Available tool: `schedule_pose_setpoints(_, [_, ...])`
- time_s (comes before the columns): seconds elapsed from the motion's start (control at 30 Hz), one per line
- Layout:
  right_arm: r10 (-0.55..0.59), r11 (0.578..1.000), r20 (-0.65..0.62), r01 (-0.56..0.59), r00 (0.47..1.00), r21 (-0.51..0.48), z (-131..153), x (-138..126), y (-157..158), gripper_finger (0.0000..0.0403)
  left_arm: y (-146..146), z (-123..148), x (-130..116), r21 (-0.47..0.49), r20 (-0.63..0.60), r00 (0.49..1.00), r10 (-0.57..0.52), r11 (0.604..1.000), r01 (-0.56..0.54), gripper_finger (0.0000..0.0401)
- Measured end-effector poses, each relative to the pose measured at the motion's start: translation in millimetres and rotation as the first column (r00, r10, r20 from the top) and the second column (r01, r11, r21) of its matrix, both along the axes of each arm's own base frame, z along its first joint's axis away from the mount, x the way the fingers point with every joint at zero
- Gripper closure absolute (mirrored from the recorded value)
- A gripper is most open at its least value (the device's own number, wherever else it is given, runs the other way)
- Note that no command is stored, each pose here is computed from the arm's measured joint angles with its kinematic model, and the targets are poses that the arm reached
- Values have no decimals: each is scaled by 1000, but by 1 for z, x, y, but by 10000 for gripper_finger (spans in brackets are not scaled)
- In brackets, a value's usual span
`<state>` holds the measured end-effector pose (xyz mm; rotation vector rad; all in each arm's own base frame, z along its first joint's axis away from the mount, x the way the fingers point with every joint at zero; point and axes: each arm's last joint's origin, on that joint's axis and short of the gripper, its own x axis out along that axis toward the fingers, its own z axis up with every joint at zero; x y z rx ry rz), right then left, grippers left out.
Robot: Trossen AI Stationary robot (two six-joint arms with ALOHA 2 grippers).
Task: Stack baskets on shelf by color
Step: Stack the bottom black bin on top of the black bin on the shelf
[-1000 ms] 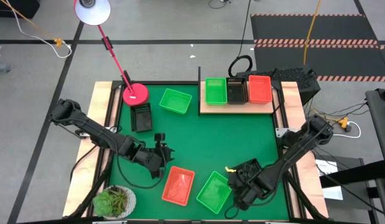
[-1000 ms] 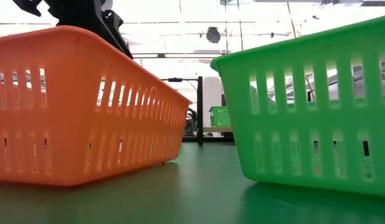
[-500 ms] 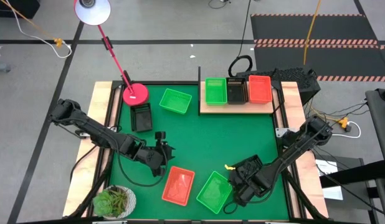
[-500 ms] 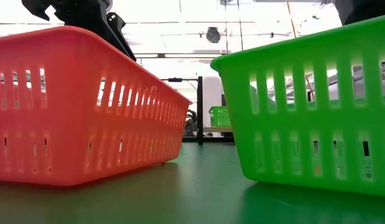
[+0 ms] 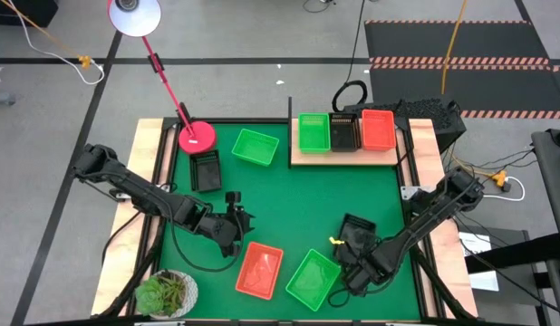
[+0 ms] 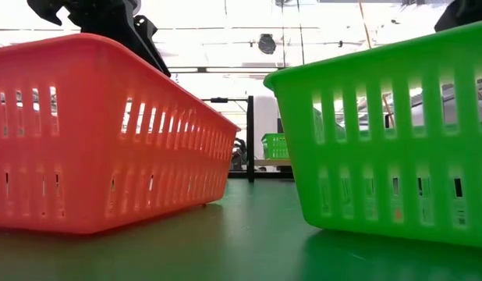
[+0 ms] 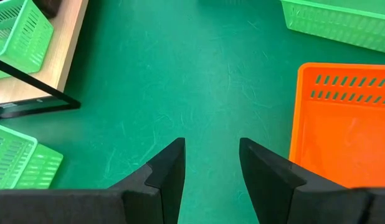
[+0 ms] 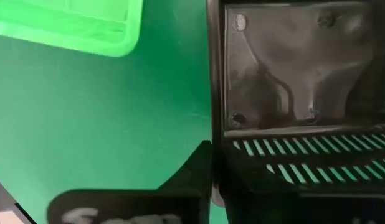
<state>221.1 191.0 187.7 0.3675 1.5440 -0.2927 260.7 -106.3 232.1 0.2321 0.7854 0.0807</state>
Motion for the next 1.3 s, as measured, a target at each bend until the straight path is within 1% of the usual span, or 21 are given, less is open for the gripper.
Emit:
schedule_pose_setpoints(0.1, [-2,1000,9,2,1000,-6,1,0,-1,361,0,0,0,0,0,1000,0,1000,0,247])
schedule_pose_setpoints(0.27, [14,999,35,-12,999,-46,1,0,-2,306,0,0,0,-1,0,1000,0,1000,0,247])
schedule_pose_setpoints(0.37, [14,998,49,-11,999,-67,1,1,-3,289,0,0,0,-1,0,1000,1,1000,-1,247])
schedule_pose_setpoints(0.43, [17,997,46,-14,999,-70,1,1,-3,287,0,0,0,-1,0,1000,1,1000,-1,247])
schedule_pose_setpoints(0.5, [19,997,42,-16,999,-74,1,0,-4,293,0,0,0,-2,1,1000,1,1000,-1,247])
schedule_pose_setpoints(0.57, [19,997,35,-16,999,-79,1,0,-4,310,0,0,0,-2,2,1000,1,1000,-1,247])
schedule_pose_setpoints(0.63, [26,996,29,-23,999,-85,1,-1,-5,335,0,0,0,-2,2,1000,1,1000,-1,247])
schedule_pose_setpoints(0.73, [56,995,28,-53,998,-85,1,-1,-5,383,0,0,0,-2,2,1000,1,1000,-1,247])
schedule_pose_setpoints(0.77, [69,994,27,-66,997,-86,2,-1,-4,391,0,0,0,-2,2,1000,1,1000,-1,247])
schedule_pose_setpoints(0.9, [93,991,22,-90,995,-100,15,2,-3,390,0,0,0,-2,3,1000,1,1000,-1,247])
schedule_pose_setpoints(1.0, [142,979,21,-137,990,-151,33,4,-2,396,0,0,0,0,2,1000,-1,1000,1,247])
schedule_pose_setpoints(1.07, [198,963,30,-189,980,-190,45,6,-2,397,0,0,0,2,2,1000,-3,1000,3,247])
schedule_pose_setpoints(1.13, [265,939,26,-252,964,-233,57,7,-4,397,0,0,0,0,2,1000,-1,1000,1,247])
schedule_pose_setpoints(1.23, [374,882,3,-354,928,-312,69,9,-9,398,0,0,0,-7,2,1000,0,1000,0,247])
schedule_pose_setpoints(1.3, [422,843,-6,-395,906,-365,77,10,-15,399,-1,0,0,-11,2,1000,-4,1000,4,247])
